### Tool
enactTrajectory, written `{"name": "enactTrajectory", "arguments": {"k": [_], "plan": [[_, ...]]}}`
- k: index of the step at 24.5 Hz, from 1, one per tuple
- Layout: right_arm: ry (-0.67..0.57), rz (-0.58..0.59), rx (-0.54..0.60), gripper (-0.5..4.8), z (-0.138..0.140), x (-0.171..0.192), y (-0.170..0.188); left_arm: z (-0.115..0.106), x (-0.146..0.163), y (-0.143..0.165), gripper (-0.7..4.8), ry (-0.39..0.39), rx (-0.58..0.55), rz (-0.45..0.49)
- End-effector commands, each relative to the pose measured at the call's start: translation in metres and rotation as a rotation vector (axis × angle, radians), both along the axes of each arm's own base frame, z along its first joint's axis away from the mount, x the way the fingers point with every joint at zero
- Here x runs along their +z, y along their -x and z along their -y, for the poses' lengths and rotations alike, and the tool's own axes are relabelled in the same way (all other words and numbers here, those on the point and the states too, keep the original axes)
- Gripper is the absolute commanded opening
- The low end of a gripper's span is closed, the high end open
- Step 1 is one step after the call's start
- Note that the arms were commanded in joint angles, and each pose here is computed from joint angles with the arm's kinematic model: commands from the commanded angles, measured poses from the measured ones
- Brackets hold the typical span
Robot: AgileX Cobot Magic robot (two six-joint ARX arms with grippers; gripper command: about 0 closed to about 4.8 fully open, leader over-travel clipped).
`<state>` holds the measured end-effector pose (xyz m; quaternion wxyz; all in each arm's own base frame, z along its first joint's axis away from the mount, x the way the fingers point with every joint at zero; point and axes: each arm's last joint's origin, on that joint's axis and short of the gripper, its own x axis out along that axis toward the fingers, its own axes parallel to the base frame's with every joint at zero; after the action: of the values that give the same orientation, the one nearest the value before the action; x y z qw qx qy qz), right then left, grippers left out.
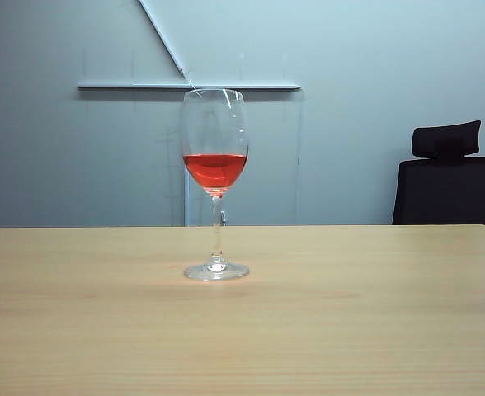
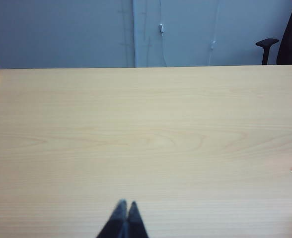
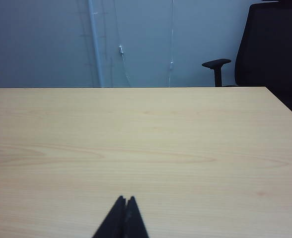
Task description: Gently pick up the goblet, rotate it counterclockwise for two full turns (viewing from above), and then place it back on the table.
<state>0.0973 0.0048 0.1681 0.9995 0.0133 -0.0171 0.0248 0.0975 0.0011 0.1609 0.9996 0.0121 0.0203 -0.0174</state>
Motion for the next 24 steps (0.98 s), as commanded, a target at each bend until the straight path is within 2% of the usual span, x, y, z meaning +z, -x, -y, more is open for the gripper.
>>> {"name": "enactTrajectory", "arguments": {"k": [1,8,12,15,21,24], "plan": [[0.002,0.016,-0.002,-0.08,0.000,0.001,0.000,0.000,0.002,0.000,-0.05,-0.001,-0.003,0.015],[-0.002,0.019,0.007,-0.08,0.000,0.001,0.000,0.000,0.002,0.000,-0.05,-0.001,-0.003,0.015],[-0.062,0.052,0.115,-0.08,-0.003,0.005,0.001,0.001,0.002,0.000,-0.05,-0.001,-0.011,0.015],[-0.097,0.126,0.241,-0.08,-0.007,0.013,0.003,0.010,0.002,0.000,-0.05,0.000,-0.103,0.015],[-0.155,0.142,0.278,-0.08,-0.007,0.023,0.005,0.028,0.002,0.004,-0.05,0.001,-0.293,0.015],[-0.161,0.102,0.275,-0.08,-0.007,0.026,0.005,0.036,0.002,0.007,-0.05,0.002,-0.380,0.014]]}}
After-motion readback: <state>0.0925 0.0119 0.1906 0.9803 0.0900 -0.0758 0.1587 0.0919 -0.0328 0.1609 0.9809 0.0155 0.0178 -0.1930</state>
